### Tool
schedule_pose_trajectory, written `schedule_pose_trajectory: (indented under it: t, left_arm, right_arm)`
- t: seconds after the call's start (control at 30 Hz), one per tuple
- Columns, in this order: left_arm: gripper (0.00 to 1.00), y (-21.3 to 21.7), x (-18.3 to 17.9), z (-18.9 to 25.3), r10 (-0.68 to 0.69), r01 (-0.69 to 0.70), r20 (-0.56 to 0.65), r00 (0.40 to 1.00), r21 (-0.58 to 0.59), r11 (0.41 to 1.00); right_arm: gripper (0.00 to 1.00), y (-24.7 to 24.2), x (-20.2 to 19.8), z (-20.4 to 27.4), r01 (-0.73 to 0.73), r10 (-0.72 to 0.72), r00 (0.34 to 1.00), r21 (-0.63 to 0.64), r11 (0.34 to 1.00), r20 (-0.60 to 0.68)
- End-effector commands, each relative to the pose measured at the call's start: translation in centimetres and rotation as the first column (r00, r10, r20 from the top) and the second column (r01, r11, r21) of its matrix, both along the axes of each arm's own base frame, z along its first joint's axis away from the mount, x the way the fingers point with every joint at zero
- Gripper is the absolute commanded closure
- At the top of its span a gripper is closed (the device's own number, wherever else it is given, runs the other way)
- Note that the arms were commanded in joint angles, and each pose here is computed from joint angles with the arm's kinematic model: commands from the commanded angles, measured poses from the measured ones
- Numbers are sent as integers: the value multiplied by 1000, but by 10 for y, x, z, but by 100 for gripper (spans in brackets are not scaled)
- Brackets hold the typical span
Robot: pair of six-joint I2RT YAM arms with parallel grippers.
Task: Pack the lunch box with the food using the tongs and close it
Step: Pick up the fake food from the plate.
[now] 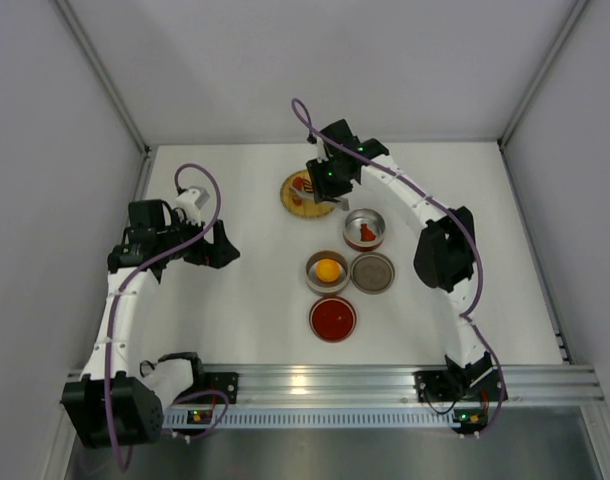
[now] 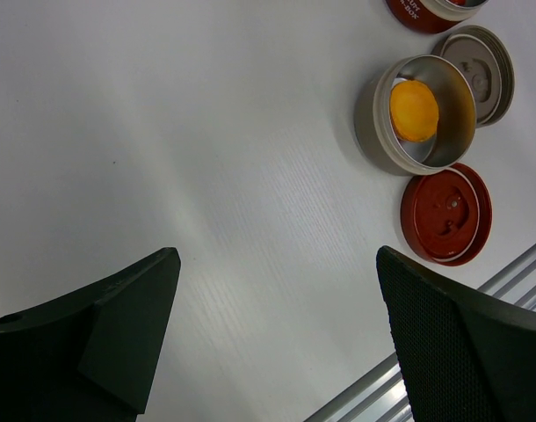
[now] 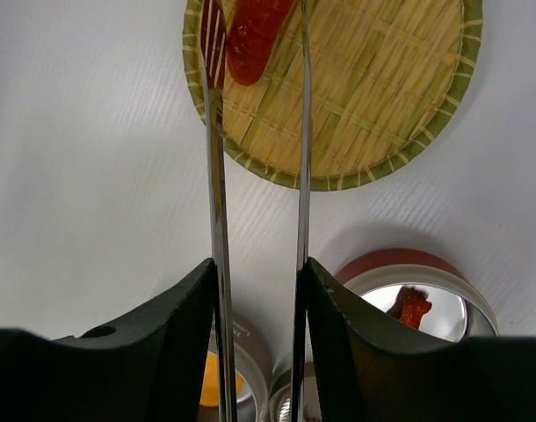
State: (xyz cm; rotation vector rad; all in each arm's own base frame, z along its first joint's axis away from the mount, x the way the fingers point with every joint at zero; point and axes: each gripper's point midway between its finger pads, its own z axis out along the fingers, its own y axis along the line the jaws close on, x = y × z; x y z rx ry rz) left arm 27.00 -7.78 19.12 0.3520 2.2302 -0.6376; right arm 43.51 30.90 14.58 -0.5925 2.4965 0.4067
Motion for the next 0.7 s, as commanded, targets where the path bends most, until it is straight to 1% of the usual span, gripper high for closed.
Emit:
schedule_pose_trajectory:
  t: [0.0, 0.4, 0.63, 0.67]
  left_arm:
    - [2, 0, 6, 8, -7, 7, 63, 998, 8, 1000]
    - [2, 0, 6, 3, -18, 18, 54, 998, 15, 1000]
    - [2, 0, 7, 2, -19, 18, 52, 998, 13, 1000]
    - [2, 0, 7, 2, -20, 20, 53, 998, 15, 1000]
  right_arm:
    - [57, 23, 15, 24, 3, -9, 996, 64, 998, 87]
    - [58, 29, 20, 5, 2, -5, 998, 52, 999, 62]
    - [65, 21, 18, 10, 6, -8, 998, 46, 999, 63]
    - [68, 17, 18, 15, 4, -7, 997, 50, 999, 70]
